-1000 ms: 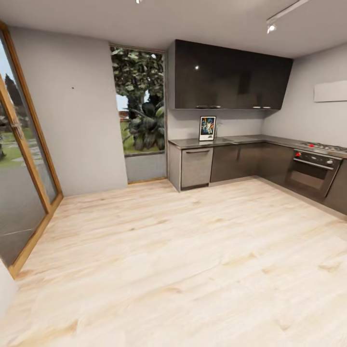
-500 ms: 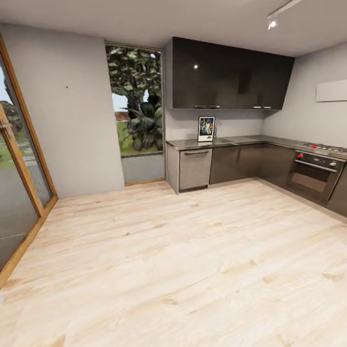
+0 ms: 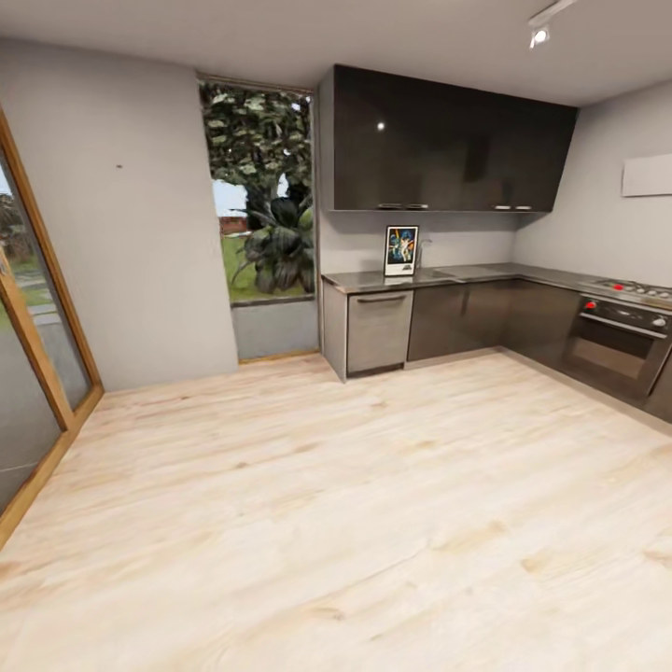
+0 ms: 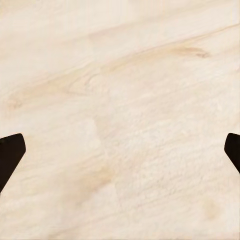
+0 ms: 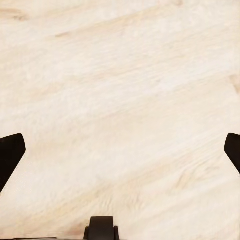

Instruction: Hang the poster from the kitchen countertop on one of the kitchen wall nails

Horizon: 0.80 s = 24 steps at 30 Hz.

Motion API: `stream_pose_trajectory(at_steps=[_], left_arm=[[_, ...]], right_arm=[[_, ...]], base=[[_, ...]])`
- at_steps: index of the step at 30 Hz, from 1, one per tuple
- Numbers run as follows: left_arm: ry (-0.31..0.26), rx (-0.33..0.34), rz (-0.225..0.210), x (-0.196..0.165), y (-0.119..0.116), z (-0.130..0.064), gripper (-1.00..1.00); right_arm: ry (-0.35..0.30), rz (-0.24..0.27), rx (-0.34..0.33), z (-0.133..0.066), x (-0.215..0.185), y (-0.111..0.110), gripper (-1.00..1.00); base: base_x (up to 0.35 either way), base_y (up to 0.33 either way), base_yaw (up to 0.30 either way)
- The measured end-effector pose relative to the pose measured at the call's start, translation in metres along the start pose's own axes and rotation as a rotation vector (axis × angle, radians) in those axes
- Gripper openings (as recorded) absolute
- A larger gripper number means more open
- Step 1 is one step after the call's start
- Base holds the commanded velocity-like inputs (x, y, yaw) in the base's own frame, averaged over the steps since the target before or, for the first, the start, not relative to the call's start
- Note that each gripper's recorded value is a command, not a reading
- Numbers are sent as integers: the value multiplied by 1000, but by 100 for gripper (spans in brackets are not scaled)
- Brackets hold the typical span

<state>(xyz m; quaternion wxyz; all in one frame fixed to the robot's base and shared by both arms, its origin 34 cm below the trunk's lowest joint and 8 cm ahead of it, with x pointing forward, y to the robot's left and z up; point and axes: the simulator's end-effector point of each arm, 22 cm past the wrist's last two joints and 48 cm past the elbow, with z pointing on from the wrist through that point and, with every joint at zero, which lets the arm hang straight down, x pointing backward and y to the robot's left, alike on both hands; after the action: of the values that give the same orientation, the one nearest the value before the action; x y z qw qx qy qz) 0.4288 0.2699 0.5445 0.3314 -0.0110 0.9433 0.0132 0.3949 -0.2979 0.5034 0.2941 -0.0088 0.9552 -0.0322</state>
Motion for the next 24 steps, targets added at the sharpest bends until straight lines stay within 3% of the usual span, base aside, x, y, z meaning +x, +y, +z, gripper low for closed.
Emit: stream_pose_trajectory(at_steps=[13,24], left_arm=[[0,-1,0,0,0,0,100],[0,0,1,0,0,0,100]], right_arm=[[1,0,0,0,1,0,100],[2,1,0,0,1,0,100]], base=[[335,-15,0],[313,-158,0]])
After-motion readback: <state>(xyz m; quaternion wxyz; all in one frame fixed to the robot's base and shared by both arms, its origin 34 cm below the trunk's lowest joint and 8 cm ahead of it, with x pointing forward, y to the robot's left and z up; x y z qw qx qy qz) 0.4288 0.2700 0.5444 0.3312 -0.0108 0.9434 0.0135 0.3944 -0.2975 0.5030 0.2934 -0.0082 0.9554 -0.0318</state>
